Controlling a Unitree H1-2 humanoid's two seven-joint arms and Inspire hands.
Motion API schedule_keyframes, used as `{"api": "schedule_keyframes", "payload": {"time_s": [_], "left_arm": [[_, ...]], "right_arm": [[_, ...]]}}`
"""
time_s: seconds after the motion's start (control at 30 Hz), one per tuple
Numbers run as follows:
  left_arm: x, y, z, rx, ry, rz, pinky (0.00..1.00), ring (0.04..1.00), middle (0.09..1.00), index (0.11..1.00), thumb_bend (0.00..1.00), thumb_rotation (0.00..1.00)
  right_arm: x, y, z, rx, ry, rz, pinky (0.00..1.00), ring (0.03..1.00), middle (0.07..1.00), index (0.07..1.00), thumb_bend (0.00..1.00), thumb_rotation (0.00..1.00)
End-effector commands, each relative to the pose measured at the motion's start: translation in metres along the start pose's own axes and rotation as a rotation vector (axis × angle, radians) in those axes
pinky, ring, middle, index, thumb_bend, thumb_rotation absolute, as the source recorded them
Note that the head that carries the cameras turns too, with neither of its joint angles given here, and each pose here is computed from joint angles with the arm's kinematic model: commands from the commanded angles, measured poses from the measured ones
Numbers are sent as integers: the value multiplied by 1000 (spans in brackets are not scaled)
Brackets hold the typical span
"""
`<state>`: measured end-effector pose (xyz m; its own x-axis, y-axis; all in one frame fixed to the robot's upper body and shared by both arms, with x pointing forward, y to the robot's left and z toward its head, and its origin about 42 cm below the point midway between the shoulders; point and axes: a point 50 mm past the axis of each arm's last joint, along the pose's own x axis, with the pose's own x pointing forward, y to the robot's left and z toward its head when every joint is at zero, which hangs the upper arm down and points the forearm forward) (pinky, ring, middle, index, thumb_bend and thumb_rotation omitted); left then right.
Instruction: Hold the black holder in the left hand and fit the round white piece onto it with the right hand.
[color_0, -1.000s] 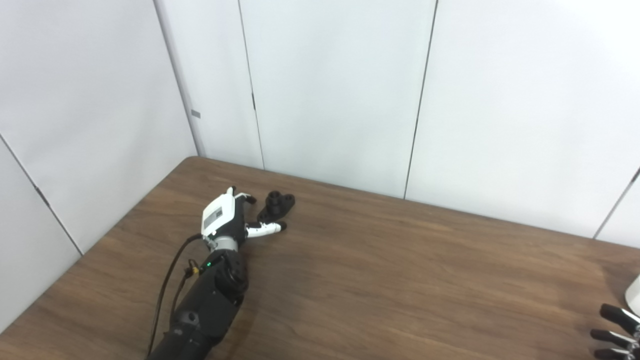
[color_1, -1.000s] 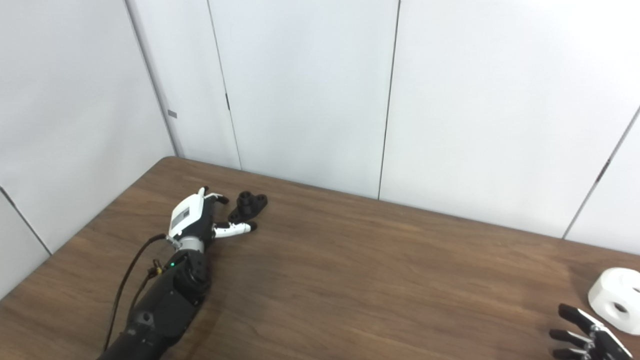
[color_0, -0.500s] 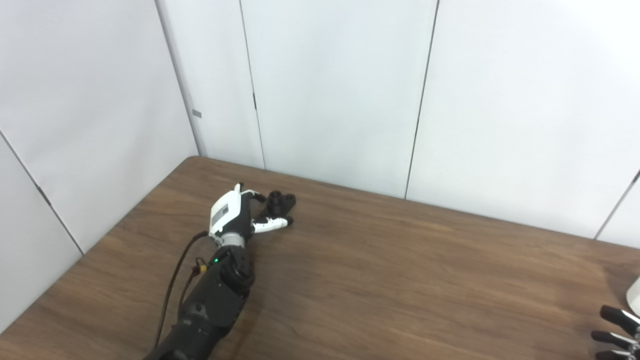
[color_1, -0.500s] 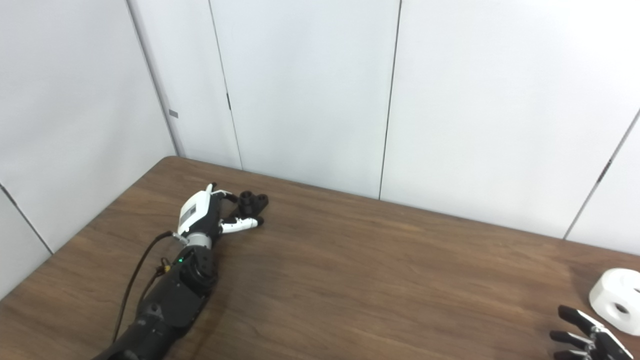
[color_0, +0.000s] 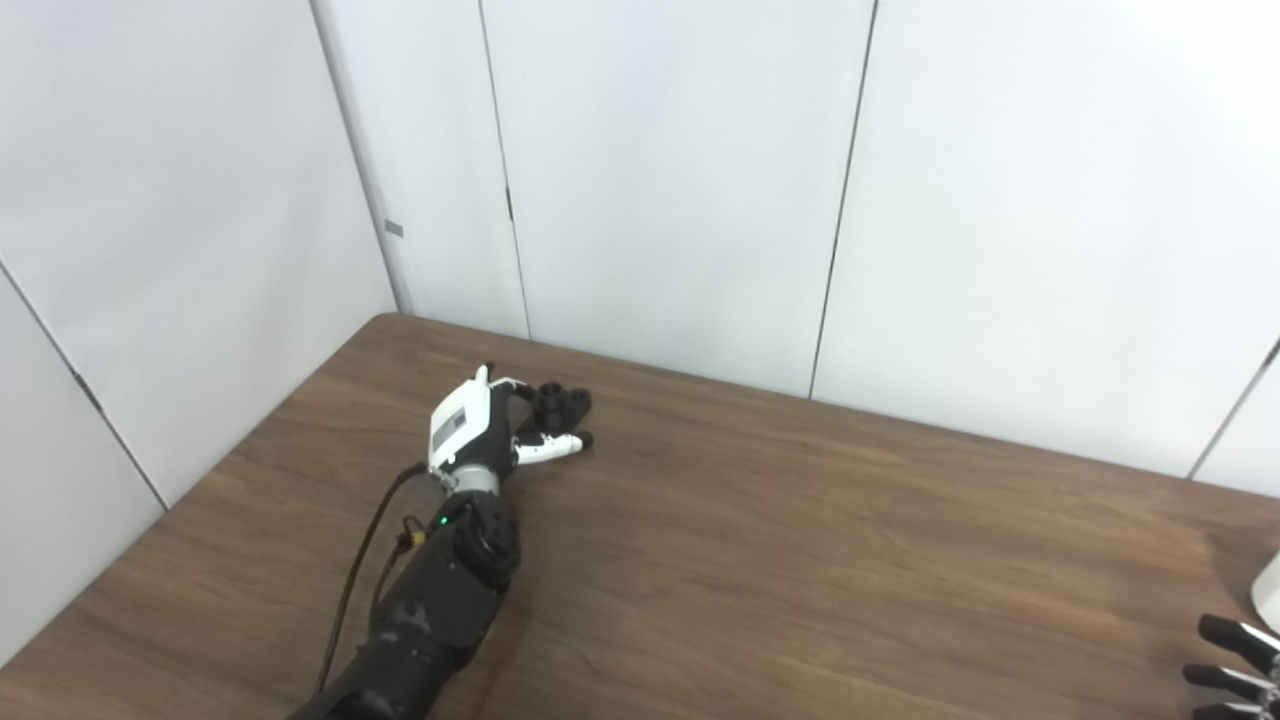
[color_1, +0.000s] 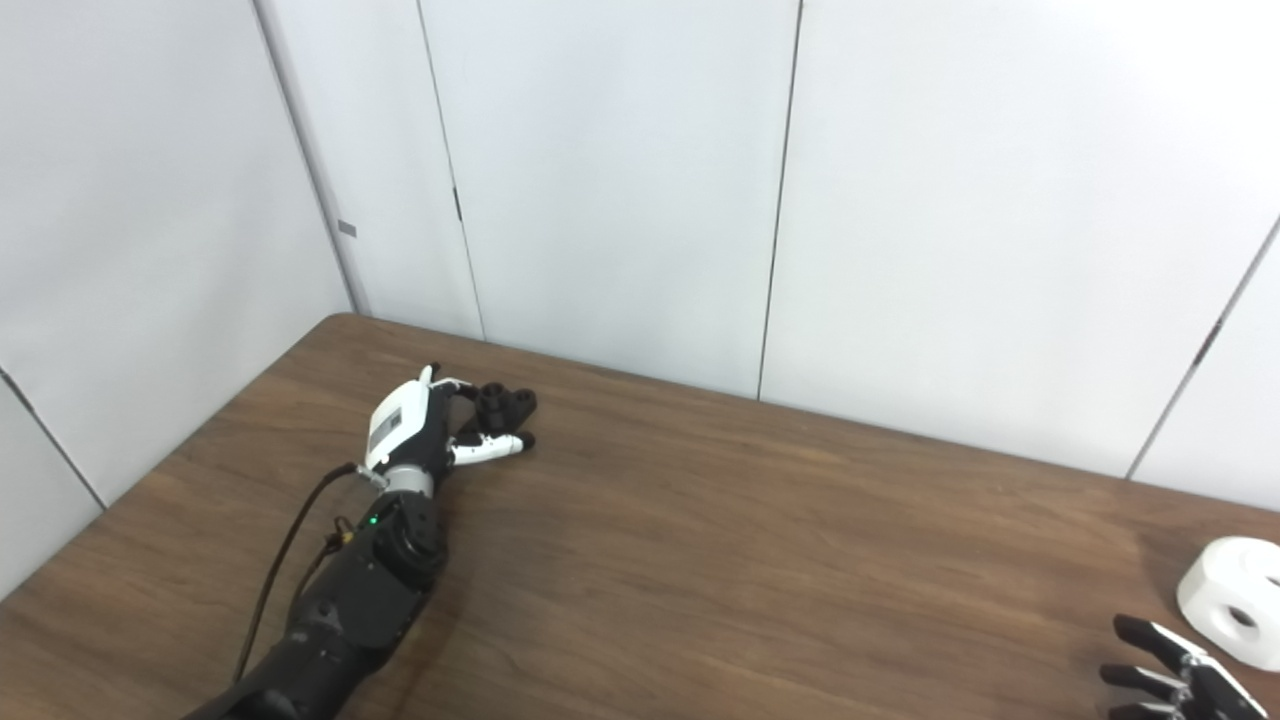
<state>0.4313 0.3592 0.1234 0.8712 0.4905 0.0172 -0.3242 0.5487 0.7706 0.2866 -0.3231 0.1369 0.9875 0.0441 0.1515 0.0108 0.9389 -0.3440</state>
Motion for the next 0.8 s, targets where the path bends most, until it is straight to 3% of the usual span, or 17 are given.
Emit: {"api": "schedule_keyframes", "payload": {"time_s": [0.0, 0.07, 0.13, 0.5, 0.7, 0.77], "left_arm": [[2, -3, 8, 2, -30, 32, 1000, 1000, 966, 540, 690, 94], [1, -5, 6, 40, -58, 59, 1000, 1000, 917, 495, 558, 60], [-1, -7, 5, 55, -75, 68, 1000, 1000, 903, 485, 531, 55], [-2, -7, 1, 91, -101, 90, 1000, 1000, 883, 483, 524, 56], [-8, -8, -6, 104, -132, 62, 1000, 1000, 874, 482, 525, 57], [-14, -11, -6, 86, -159, 17, 1000, 1000, 874, 482, 525, 57]], "right_arm": [[7, -10, 17, -15, -72, -26, 522, 676, 810, 758, 700, 96], [7, -10, 17, -11, -73, -26, 525, 680, 812, 758, 688, 64], [7, -11, 17, -11, -73, -25, 527, 681, 812, 759, 681, 63], [8, -10, 18, -9, -80, -33, 531, 673, 815, 760, 678, 154], [6, -7, 21, -2, -75, -33, 539, 686, 809, 760, 682, 174], [6, -6, 22, -3, -84, -29, 535, 683, 812, 761, 681, 170]]}}
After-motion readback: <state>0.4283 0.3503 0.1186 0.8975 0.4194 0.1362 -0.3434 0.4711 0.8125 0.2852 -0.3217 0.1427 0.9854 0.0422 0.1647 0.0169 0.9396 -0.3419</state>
